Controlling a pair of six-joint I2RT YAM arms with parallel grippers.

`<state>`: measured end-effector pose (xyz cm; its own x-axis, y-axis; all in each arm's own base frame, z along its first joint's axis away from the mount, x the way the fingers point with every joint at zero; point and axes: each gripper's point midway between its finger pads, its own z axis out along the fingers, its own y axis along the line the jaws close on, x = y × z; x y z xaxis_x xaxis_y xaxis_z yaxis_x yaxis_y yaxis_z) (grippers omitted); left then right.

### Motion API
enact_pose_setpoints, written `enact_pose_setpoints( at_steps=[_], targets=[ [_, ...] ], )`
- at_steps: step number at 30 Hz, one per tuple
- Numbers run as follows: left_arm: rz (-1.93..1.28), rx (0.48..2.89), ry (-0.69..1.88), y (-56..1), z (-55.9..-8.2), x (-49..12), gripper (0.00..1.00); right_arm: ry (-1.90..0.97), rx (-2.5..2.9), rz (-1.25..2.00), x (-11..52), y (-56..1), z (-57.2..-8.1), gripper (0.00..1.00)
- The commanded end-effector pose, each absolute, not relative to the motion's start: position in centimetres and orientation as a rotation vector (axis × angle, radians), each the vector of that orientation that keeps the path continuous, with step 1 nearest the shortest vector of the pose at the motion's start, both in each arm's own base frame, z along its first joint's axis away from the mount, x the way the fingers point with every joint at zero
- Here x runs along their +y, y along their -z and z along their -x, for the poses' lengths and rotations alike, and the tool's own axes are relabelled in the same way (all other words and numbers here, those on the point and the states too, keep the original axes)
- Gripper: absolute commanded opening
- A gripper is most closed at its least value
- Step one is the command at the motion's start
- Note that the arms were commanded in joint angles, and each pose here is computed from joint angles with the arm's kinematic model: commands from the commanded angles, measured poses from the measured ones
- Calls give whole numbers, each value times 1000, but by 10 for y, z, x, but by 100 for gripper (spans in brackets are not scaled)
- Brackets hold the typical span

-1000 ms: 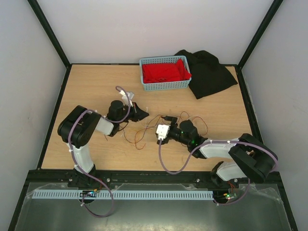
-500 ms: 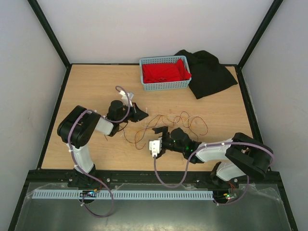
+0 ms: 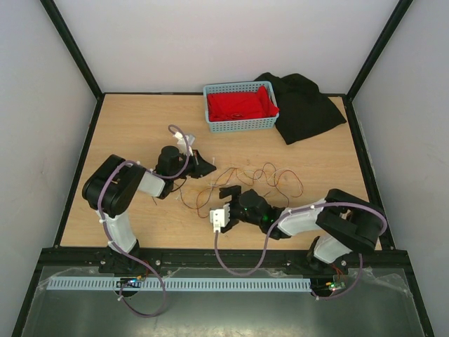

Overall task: Zip-tie the wires
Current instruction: Tie the cable at the center of the board.

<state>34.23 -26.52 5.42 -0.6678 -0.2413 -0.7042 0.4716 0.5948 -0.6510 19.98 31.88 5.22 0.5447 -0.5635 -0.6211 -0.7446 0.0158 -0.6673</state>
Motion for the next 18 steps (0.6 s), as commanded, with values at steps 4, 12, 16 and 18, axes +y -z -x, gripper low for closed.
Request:
enact_pose_setpoints(
  at_steps=[4,12,16,18],
  targets=[
    [-213,1987,1171,-70,-339,-271,0,-27,1060,1716,326,-49,-229,98],
    [-215,2016,1216,-73,-332,-275,0,28,1032,1737,326,-49,-255,100],
    [-182,2045,1237,-72,-330,-276,0,-3,1014,1747,332,-47,-256,100],
    [-158,2096,1249,-66,-326,-276,0,-13,1004,1760,335,-44,-256,100]
  ],
)
